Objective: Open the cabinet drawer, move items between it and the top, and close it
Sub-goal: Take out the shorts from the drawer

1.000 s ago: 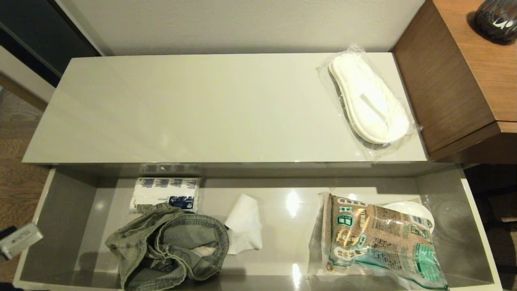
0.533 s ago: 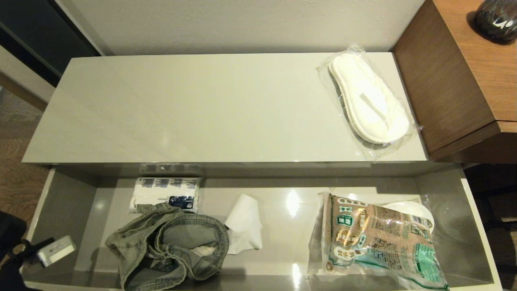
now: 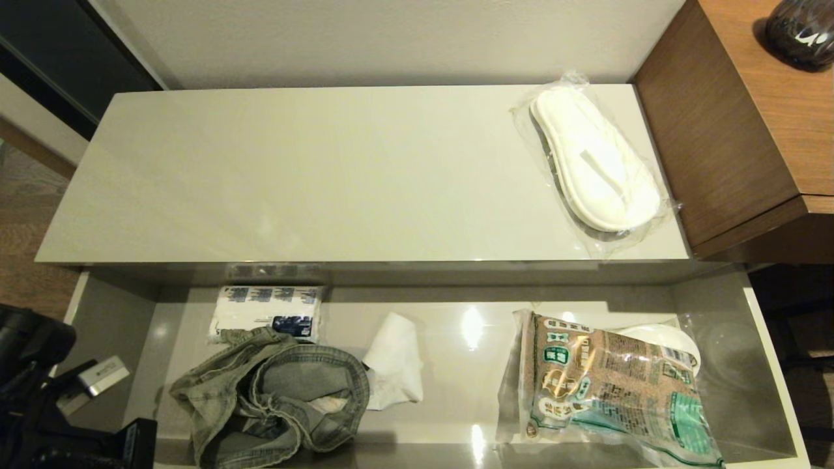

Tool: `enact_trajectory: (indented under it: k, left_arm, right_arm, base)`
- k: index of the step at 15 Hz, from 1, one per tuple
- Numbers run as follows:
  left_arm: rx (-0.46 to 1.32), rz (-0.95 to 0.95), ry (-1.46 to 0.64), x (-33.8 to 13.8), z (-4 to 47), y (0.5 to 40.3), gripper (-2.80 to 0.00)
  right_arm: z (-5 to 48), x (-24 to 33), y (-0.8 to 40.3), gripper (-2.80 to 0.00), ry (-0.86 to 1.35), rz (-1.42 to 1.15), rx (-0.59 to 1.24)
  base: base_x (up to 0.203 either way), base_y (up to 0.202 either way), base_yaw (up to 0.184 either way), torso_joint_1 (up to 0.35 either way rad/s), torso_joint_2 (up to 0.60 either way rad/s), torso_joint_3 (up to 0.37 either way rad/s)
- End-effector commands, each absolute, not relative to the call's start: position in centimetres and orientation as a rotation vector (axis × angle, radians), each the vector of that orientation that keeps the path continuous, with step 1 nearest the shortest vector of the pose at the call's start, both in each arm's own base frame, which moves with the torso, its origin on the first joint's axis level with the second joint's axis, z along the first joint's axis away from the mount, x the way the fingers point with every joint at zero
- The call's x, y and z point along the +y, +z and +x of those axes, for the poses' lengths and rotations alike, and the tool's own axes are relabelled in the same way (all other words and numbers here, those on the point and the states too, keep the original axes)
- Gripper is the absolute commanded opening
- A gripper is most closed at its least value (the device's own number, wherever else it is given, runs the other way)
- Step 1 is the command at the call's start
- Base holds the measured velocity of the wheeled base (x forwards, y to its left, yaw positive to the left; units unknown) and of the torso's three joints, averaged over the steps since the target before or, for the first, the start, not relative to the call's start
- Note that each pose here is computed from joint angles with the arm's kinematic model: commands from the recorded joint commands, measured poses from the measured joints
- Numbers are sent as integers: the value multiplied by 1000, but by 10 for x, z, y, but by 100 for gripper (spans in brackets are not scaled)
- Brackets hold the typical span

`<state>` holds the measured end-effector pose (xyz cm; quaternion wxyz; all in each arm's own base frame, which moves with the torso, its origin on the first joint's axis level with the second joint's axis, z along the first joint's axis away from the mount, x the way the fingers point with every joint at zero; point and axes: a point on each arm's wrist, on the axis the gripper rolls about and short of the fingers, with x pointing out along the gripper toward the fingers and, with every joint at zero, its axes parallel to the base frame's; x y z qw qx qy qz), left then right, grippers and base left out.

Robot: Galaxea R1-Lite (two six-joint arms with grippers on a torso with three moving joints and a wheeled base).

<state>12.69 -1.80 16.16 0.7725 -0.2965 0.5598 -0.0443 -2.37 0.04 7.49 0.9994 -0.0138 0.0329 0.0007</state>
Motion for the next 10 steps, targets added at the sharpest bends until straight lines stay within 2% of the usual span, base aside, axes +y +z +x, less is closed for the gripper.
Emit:
enact_trajectory:
  k: [1, 4, 8, 10]
  left_arm:
    - [1235, -619, -12, -17, 133, 149, 0]
    - [1269, -474, 223, -13, 143, 113, 0]
    - [1266, -385, 306, -11, 149, 91, 0]
    - [1171, -379, 319, -10, 154, 87, 0]
  right_arm:
    - [-24, 0, 75, -280, 2, -28, 67]
    - [-24, 0, 75, -280, 1, -29, 67]
    - [-24, 0, 75, -280, 3, -28, 67]
    - [-24, 0, 75, -280, 3, -28, 67]
  base:
    - [0, 0, 0, 0, 0, 0]
    - [0, 0, 0, 0, 0, 0]
    - [0, 0, 0, 0, 0, 0]
    - [0, 0, 0, 0, 0, 0]
